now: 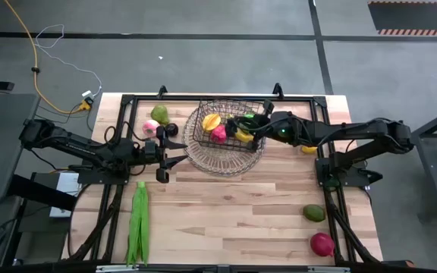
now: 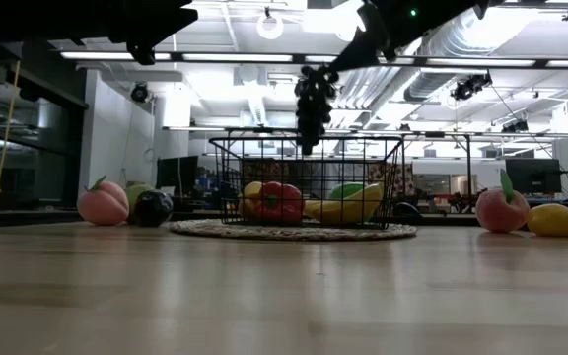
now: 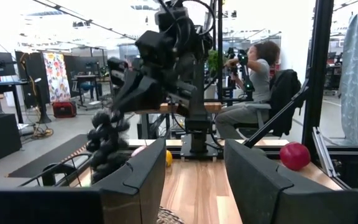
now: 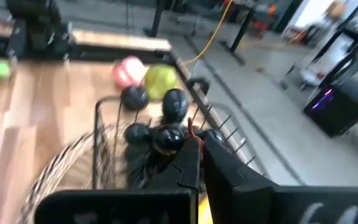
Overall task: Build produce basket
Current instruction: Put the grapes into the wire basket
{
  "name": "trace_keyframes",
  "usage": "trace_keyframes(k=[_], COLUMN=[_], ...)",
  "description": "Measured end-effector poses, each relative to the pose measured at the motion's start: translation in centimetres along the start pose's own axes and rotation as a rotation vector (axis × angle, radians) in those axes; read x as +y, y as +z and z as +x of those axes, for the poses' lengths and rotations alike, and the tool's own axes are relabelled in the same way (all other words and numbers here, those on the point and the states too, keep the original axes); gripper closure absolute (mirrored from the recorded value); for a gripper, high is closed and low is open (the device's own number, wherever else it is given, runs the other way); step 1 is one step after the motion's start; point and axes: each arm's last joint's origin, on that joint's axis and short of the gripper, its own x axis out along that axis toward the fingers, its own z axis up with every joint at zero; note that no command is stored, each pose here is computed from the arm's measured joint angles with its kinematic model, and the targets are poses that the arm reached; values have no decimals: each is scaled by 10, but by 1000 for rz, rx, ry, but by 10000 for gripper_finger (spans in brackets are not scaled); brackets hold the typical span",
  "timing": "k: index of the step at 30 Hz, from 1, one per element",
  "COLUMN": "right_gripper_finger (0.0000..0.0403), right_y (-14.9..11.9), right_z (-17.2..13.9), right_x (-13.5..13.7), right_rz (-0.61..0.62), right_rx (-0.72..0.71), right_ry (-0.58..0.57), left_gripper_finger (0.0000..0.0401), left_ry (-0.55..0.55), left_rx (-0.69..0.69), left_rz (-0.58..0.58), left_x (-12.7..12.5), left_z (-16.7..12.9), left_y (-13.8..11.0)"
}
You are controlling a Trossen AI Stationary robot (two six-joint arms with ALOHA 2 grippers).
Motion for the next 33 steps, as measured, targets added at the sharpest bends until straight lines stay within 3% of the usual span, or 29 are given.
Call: trace_keyframes(k=[11,33], right_gripper_finger=[403,403], right_y=[-18,-46], right_z=[4,-1], right_x=[-9,-5], right_rz=[70,78], right_rx=[141,430], right_ry=[173,220], left_gripper_finger=[249,249], left_ry=[0,0], left_rx=[0,-1], left_rz=[0,0], left_x=[0,0], left_z=[0,0], left_y=[0,0])
